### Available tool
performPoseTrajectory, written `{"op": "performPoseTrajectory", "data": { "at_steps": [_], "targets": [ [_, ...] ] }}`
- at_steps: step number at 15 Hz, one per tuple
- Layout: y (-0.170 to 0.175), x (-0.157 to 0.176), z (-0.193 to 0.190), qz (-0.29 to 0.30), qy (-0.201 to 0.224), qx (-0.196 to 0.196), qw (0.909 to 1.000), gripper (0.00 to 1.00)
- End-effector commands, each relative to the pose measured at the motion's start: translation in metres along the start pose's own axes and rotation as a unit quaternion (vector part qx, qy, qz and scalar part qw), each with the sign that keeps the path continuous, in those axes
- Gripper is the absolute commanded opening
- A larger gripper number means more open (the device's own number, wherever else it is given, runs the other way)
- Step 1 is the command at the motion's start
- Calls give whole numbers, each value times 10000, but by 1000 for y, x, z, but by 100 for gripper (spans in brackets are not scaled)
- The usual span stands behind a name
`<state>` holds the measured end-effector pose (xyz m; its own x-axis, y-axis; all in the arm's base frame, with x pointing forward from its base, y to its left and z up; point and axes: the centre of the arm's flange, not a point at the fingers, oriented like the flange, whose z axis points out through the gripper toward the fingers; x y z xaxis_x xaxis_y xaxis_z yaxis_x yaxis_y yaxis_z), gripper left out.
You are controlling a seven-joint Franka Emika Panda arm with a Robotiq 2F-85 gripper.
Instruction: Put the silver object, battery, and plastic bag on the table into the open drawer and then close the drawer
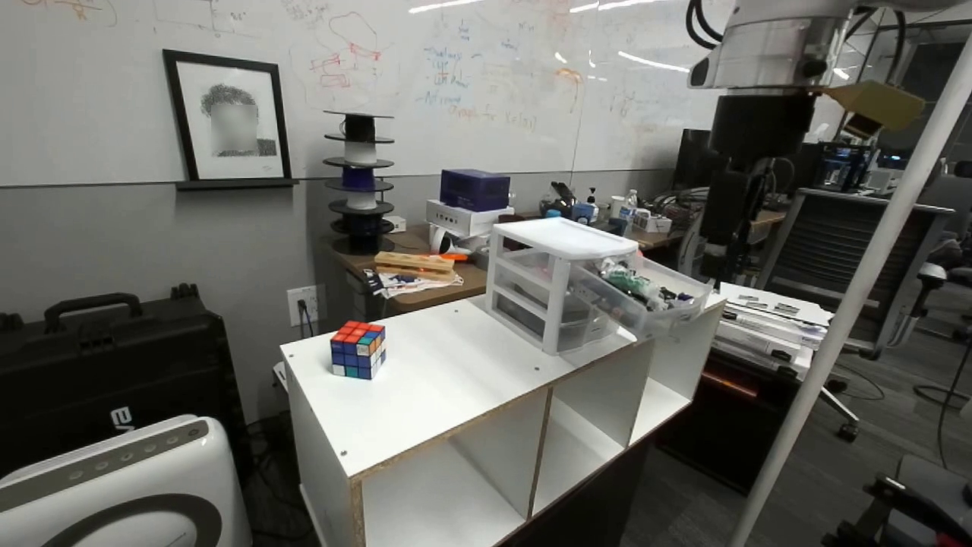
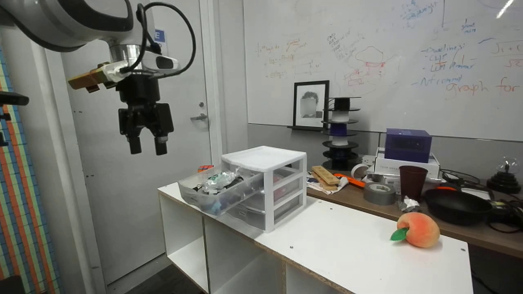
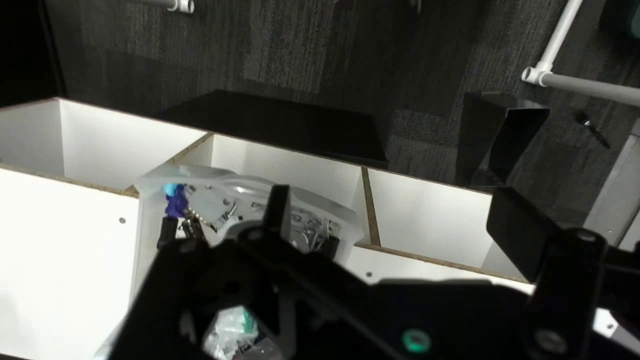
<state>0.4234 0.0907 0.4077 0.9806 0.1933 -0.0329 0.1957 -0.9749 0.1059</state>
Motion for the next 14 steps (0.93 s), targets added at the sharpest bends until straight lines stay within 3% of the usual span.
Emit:
{"op": "performPoseTrajectory", "data": {
  "at_steps": [1,8,14],
  "targets": [
    [-4,-39,19,478,56,-240,9986,100],
    [24,-69,65,939,55,-151,9955,100],
    [67,-55,91,805,229,19,9965,100]
  ]
}}
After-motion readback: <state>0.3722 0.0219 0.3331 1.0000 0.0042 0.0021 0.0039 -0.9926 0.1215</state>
